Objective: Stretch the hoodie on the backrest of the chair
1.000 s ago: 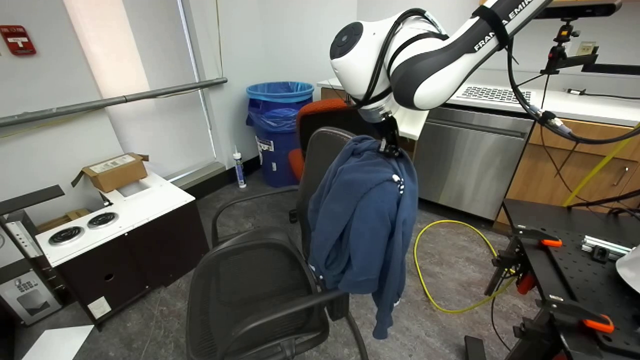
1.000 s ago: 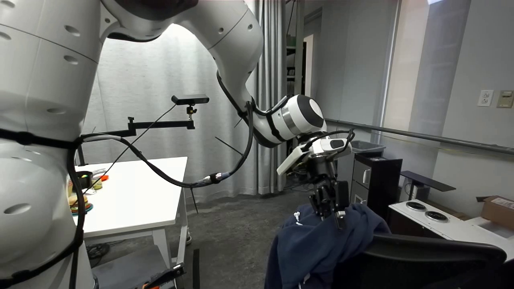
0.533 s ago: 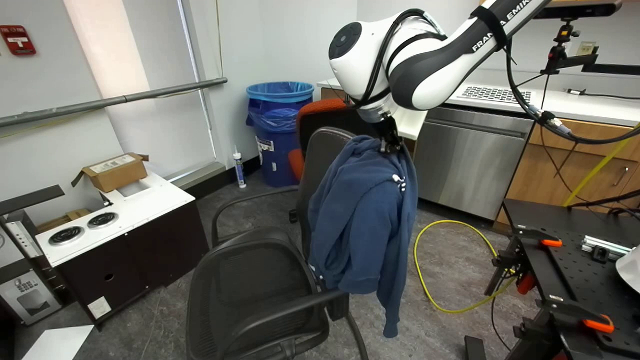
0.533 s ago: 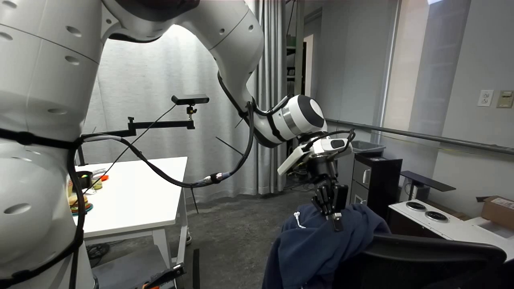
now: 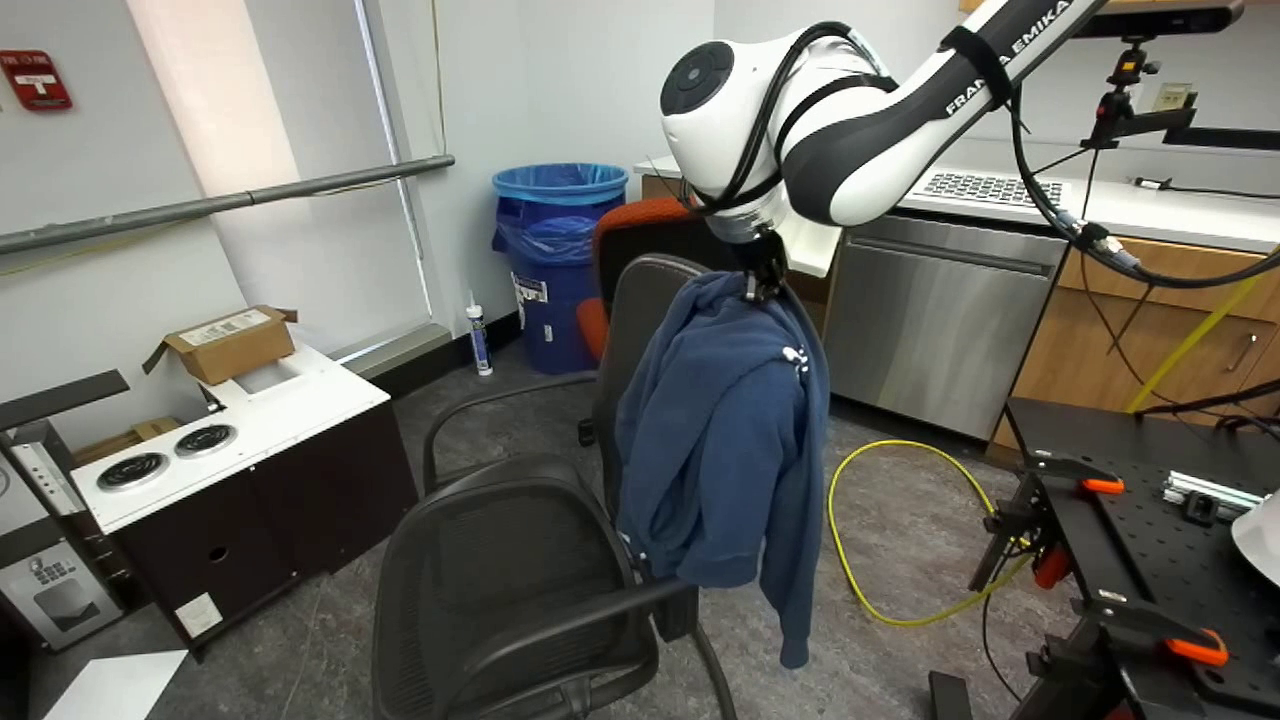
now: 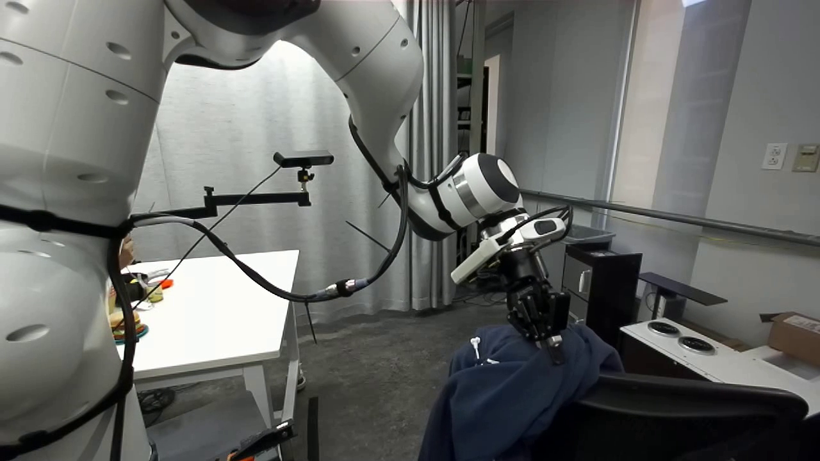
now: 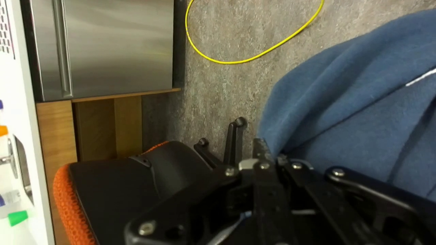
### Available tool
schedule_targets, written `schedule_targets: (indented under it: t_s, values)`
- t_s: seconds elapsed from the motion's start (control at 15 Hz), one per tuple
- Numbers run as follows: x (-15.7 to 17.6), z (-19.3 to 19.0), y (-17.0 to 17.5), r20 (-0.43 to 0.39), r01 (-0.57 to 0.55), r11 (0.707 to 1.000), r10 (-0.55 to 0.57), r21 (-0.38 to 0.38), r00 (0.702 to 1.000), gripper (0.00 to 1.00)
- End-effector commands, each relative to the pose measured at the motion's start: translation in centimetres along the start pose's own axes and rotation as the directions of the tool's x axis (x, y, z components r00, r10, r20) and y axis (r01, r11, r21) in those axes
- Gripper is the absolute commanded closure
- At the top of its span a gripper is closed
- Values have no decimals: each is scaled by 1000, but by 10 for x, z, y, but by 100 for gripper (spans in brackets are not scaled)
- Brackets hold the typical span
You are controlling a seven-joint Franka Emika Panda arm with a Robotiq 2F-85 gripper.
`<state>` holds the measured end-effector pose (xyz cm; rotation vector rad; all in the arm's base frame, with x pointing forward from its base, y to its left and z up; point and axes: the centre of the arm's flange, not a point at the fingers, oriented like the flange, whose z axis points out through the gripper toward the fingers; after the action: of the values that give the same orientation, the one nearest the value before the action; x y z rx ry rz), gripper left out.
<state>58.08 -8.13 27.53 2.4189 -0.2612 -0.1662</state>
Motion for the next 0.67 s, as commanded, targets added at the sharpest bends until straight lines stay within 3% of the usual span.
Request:
schedule_targets:
  t_s: [0.0,0.6]
  values:
    - [11,5,9,-77,68,997,-71,-38,995,99]
    - [18,5,13,-152,174,974,-196,-145,969,99]
